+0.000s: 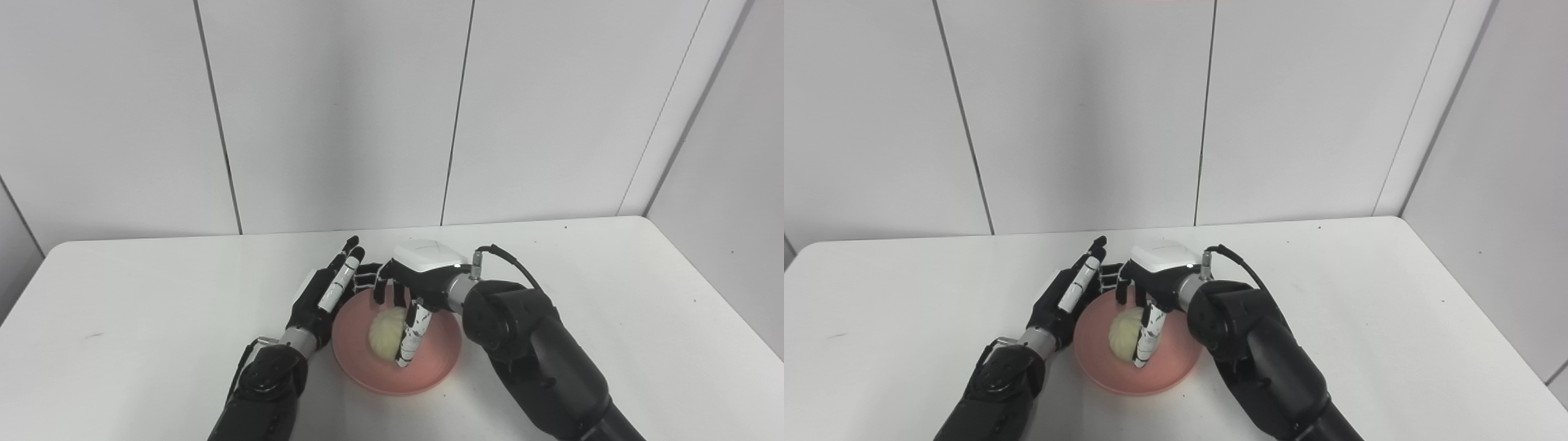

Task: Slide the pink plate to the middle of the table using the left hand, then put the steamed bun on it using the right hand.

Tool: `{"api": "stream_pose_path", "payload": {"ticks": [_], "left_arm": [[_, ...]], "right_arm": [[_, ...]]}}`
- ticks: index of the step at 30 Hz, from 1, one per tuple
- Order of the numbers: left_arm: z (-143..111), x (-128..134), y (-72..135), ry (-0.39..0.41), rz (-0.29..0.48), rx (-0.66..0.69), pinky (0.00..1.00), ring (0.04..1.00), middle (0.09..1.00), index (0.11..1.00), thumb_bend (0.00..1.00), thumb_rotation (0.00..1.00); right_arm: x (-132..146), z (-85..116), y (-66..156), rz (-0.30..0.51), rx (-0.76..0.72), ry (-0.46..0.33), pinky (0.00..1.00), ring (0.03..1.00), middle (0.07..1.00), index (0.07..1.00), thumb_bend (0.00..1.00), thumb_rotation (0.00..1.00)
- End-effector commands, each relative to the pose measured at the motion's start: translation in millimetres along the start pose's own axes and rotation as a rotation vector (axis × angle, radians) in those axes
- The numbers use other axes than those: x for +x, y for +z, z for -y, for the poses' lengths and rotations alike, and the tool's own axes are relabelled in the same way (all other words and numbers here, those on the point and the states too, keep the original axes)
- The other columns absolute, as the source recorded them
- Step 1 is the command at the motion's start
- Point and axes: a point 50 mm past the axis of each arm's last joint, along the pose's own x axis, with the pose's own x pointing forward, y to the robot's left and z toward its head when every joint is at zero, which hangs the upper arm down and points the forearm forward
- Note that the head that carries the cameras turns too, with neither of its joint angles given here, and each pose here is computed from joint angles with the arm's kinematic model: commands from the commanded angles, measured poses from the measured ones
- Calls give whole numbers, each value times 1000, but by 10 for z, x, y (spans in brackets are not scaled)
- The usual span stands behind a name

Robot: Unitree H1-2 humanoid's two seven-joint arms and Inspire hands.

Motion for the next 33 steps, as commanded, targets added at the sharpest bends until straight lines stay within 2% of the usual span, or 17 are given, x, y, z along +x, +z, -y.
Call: {"api": "stream_pose_path", "payload": {"ticks": [1, 10, 21, 26, 28, 29, 31, 33], "left_arm": [[31, -96, -250, 4, -104, -33, 628, 659, 669, 946, 648, 787], [19, -105, -251, 2, -112, -14, 630, 678, 702, 951, 644, 812], [29, -108, -244, -11, -107, -6, 636, 682, 709, 951, 624, 821], [19, -114, -241, -15, -107, -8, 641, 679, 713, 947, 629, 817], [11, -118, -242, -18, -109, -4, 623, 660, 713, 949, 624, 827], [7, -120, -242, -19, -110, -2, 621, 658, 713, 949, 625, 827], [0, -123, -242, -21, -111, 1, 611, 656, 713, 949, 624, 830], [-6, -127, -242, -25, -111, 4, 615, 660, 713, 950, 624, 832]], "right_arm": [[2, 187, 77, 34, -37, -89, 247, 352, 467, 610, 851, 120], [142, 39, -35, -7, -38, -45, 263, 370, 478, 609, 835, 152], [199, 28, -143, -11, -52, -39, 259, 364, 475, 630, 830, 206], [182, 22, -129, -23, -63, -16, 297, 413, 519, 647, 826, 240], [146, 22, -136, -19, -71, -10, 381, 520, 616, 698, 905, 360], [123, 24, -142, -18, -77, -8, 392, 535, 628, 702, 910, 367], [94, 31, -149, -16, -86, -5, 485, 647, 719, 728, 929, 403], [66, 45, -165, -11, -97, -10, 531, 698, 761, 742, 932, 418]]}}
